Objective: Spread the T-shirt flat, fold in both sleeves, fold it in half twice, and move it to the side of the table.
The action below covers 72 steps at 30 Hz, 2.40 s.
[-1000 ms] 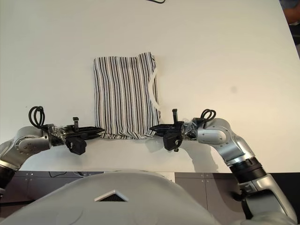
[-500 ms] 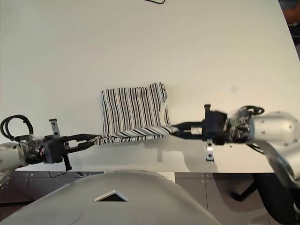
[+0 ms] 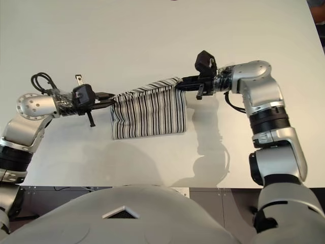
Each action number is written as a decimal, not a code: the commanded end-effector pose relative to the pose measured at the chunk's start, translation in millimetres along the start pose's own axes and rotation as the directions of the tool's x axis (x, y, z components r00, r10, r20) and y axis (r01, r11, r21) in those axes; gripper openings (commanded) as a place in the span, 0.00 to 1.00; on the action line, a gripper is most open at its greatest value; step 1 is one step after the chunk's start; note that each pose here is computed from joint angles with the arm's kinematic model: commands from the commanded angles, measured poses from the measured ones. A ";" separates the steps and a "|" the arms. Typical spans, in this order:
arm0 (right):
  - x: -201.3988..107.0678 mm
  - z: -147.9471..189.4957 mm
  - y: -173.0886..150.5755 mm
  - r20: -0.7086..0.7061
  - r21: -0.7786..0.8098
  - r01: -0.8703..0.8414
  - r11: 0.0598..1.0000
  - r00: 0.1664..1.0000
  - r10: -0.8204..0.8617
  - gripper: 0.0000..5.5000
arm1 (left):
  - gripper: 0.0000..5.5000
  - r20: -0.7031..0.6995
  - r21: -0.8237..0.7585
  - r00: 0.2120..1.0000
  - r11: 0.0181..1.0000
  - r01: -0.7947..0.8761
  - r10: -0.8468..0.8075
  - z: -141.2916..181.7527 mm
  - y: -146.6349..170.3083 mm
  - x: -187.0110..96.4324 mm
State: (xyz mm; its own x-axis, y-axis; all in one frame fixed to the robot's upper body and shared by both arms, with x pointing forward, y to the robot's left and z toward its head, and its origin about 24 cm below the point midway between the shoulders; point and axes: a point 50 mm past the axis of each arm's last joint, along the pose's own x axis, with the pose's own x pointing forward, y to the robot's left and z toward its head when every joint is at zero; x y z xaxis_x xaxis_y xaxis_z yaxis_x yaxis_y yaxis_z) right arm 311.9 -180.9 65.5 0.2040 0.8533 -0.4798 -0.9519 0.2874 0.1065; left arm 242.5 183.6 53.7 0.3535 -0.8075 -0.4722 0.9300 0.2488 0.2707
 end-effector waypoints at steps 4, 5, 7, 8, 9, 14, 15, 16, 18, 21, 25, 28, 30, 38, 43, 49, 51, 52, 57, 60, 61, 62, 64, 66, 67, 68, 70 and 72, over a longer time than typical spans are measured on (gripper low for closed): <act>14.9 3.0 -11.8 0.024 -0.064 0.087 0.994 0.996 -0.086 0.16 | 0.15 -0.056 0.013 0.995 0.996 -0.087 0.088 -17.9 -1.7 6.0; 14.6 0.8 -11.6 0.025 -0.066 0.095 0.993 0.995 -0.094 0.18 | 0.17 -0.045 -0.005 0.991 0.992 -0.128 0.128 -18.2 2.0 6.0; 14.4 -3.3 -10.6 0.028 -0.066 0.116 0.991 0.993 -0.115 0.24 | 0.22 0.003 -0.071 0.980 0.977 -0.199 0.200 -15.0 8.3 6.1; 13.7 -3.3 -10.9 0.047 -0.066 0.146 0.987 0.989 -0.143 0.25 | 0.25 0.031 -0.126 0.973 0.967 -0.223 0.228 -12.8 10.1 6.4; 12.2 0.4 -12.1 0.092 -0.070 0.188 0.980 0.979 -0.181 0.25 | 0.28 0.034 -0.176 0.964 0.951 -0.255 0.264 -13.8 12.3 6.6; 16.9 24.2 6.1 0.302 -0.096 0.156 0.983 0.946 -0.121 0.25 | 0.32 -0.129 -0.185 0.944 0.928 -0.325 0.305 -36.6 8.6 7.0; 21.4 26.2 16.2 0.314 -0.108 0.085 0.990 0.948 -0.047 0.25 | 0.32 -0.168 -0.146 0.943 0.939 -0.311 0.286 -41.3 4.7 8.0; 27.1 26.0 26.3 0.307 -0.114 0.006 0.993 0.951 0.029 0.25 | 0.32 -0.195 -0.107 0.942 0.949 -0.297 0.272 -44.5 2.1 9.4; 37.9 17.6 42.0 0.256 -0.096 -0.139 0.986 0.953 0.159 0.25 | 0.32 -0.214 -0.053 0.936 0.953 -0.298 0.280 -45.4 3.7 12.3; 52.5 -9.7 51.7 0.155 -0.005 -0.248 0.969 0.957 0.246 0.25 | 0.32 -0.177 0.011 0.906 0.921 -0.389 0.385 -36.2 24.3 14.6; 58.5 -55.6 34.4 -0.047 0.103 -0.069 0.992 0.996 0.074 0.25 | 0.32 -0.067 0.027 0.814 0.816 -0.577 0.577 -18.1 55.0 6.6; 25.8 -102.9 19.2 -0.248 0.156 0.176 0.972 0.959 -0.134 0.25 | 0.32 0.010 0.070 0.755 0.753 -0.655 0.656 -6.1 64.7 -0.1; -16.3 -125.2 6.7 -0.254 0.301 0.431 0.851 0.896 -0.364 0.25 | 0.32 0.038 0.060 0.731 0.729 -0.682 0.681 -3.5 60.6 0.6; -135.6 -193.1 20.6 -0.562 0.370 0.927 -0.061 0.171 -0.809 0.25 | 0.32 0.049 0.037 0.720 0.719 -0.694 0.693 -4.9 45.7 6.5; -142.3 -150.8 -12.5 -0.345 0.319 0.942 -0.105 0.012 -0.938 0.25 | 0.32 0.111 -0.035 0.638 0.644 -0.764 0.762 5.4 47.4 -1.9; -99.8 -48.7 -34.4 0.290 0.346 0.937 0.054 -0.052 -0.956 0.25 | 0.32 0.118 -0.294 0.388 0.406 -0.865 0.914 18.0 12.1 -18.6; -61.2 -30.2 -14.8 0.396 0.353 0.918 0.181 0.029 -0.918 0.25 | 0.32 0.084 -0.373 0.357 0.362 -0.855 0.930 20.6 -3.1 -6.8; -48.9 -25.6 -7.4 0.413 0.356 0.908 0.220 0.058 -0.909 0.25 | 0.32 0.071 -0.394 0.350 0.349 -0.850 0.934 21.5 -7.4 -1.2; 10.9 -29.3 28.4 0.367 0.348 0.839 0.418 0.288 -0.885 0.25 | 0.32 -0.021 -0.472 0.337 0.288 -0.833 0.941 22.1 -22.2 40.0; 10.9 -29.0 25.0 0.343 0.320 0.831 0.455 0.346 -0.873 0.25 | 0.32 -0.034 -0.476 0.326 0.272 -0.837 0.945 26.9 -22.9 55.6; 10.6 -28.1 22.8 0.342 0.317 0.826 0.465 0.358 -0.869 0.25 | 0.32 -0.036 -0.473 0.322 0.267 -0.840 0.946 28.3 -21.3 58.8; 9.5 -28.2 20.3 0.337 0.314 0.827 0.466 0.362 -0.869 0.25 | 0.32 -0.037 -0.470 0.314 0.260 -0.843 0.949 29.5 -18.1 61.4; 7.7 -31.1 17.4 0.322 0.310 0.833 0.458 0.361 -0.875 0.25 | 0.32 -0.033 -0.460 0.295 0.248 -0.853 0.955 30.9 -10.7 63.2; 6.5 -33.1 14.3 0.312 0.310 0.838 0.450 0.357 -0.880 0.25 | 0.32 -0.026 -0.449 0.290 0.248 -0.858 0.957 31.8 -3.5 65.3; 6.5 -33.8 13.1 0.309 0.312 0.841 0.443 0.351 -0.884 0.25 | 0.32 -0.022 -0.443 0.293 0.254 -0.860 0.956 32.2 -0.1 66.5; 6.3 -34.6 12.0 0.306 0.316 0.844 0.432 0.341 -0.889 0.25 | 0.32 -0.013 -0.439 0.300 0.264 -0.859 0.954 33.5 3.4 68.0; 7.4 -34.3 10.9 0.305 0.330 0.848 0.415 0.320 -0.897 0.25 | 0.32 0.013 -0.432 0.314 0.288 -0.854 0.949 37.8 9.2 69.6; 7.8 -34.4 10.2 0.305 0.339 0.851 0.402 0.305 -0.902 0.25 | 0.32 0.018 -0.435 0.324 0.299 -0.849 0.946 39.4 11.8 72.0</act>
State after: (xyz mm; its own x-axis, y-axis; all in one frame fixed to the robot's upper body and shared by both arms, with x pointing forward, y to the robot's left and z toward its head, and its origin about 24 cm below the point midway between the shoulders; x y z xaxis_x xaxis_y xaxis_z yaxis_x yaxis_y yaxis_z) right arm 291.2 -187.0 28.8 0.9888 0.1495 0.0014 -0.1489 0.9860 -0.0755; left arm 269.6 110.1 53.3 0.9933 -0.0162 0.1143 0.0036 0.9939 0.1102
